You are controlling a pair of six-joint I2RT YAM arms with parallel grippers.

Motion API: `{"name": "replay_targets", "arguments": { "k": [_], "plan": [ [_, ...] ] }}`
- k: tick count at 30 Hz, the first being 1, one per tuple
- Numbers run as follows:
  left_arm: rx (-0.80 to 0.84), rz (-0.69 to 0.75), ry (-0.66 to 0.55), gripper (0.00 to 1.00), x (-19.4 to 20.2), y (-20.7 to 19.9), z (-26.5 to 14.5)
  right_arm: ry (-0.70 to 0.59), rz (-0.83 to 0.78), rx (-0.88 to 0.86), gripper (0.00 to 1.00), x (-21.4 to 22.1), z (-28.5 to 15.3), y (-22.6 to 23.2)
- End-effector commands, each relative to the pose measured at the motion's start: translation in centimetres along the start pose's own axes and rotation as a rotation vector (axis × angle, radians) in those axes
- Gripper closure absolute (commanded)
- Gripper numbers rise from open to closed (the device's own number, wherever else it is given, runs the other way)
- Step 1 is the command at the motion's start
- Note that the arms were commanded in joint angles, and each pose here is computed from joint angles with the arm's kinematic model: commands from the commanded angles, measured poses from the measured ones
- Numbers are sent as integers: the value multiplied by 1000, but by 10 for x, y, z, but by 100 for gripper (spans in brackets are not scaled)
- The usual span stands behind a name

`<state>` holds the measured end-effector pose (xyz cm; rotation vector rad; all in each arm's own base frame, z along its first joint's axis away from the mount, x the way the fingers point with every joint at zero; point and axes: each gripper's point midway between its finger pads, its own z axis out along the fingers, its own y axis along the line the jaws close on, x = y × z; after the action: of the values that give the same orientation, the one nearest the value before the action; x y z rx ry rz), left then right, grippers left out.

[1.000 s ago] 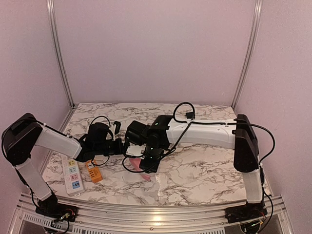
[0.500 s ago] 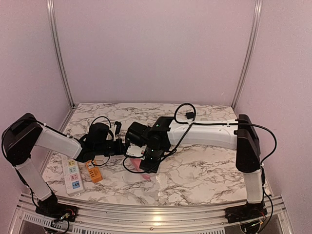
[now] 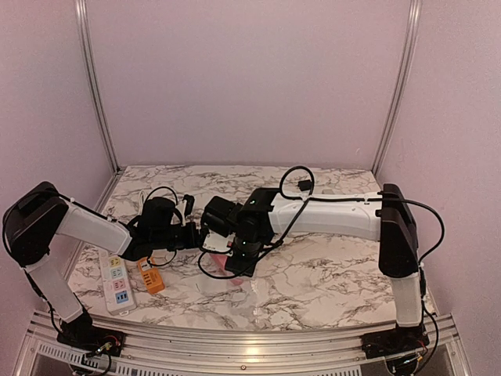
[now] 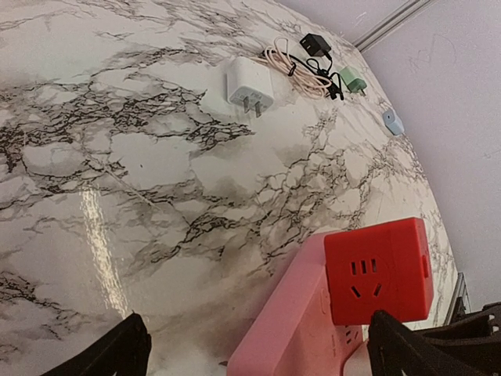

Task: Insert the plug
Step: Insert the plug into the socket slot, then place the socket at the corner of the board.

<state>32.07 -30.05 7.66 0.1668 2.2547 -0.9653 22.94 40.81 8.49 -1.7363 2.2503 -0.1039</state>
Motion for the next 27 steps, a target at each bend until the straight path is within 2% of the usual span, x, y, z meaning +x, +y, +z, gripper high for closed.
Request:
{"name": "replay_targets", "arguments": {
  "k": [1, 7, 19, 27],
  "plan": [
    [106, 30, -30, 1, -15, -32, -6, 46, 68, 117, 47, 17, 1, -35],
    [95, 26, -27, 1, -12, -28, -6, 61, 116, 130, 47, 32, 6, -45],
    [42, 23, -73, 1, -16, -18, -13, -31, 224, 173, 51, 49, -18, -65],
    [36, 18, -68, 1, -12, -15, -14, -81, 443, 311, 51, 84, -50, -142]
  ]
}}
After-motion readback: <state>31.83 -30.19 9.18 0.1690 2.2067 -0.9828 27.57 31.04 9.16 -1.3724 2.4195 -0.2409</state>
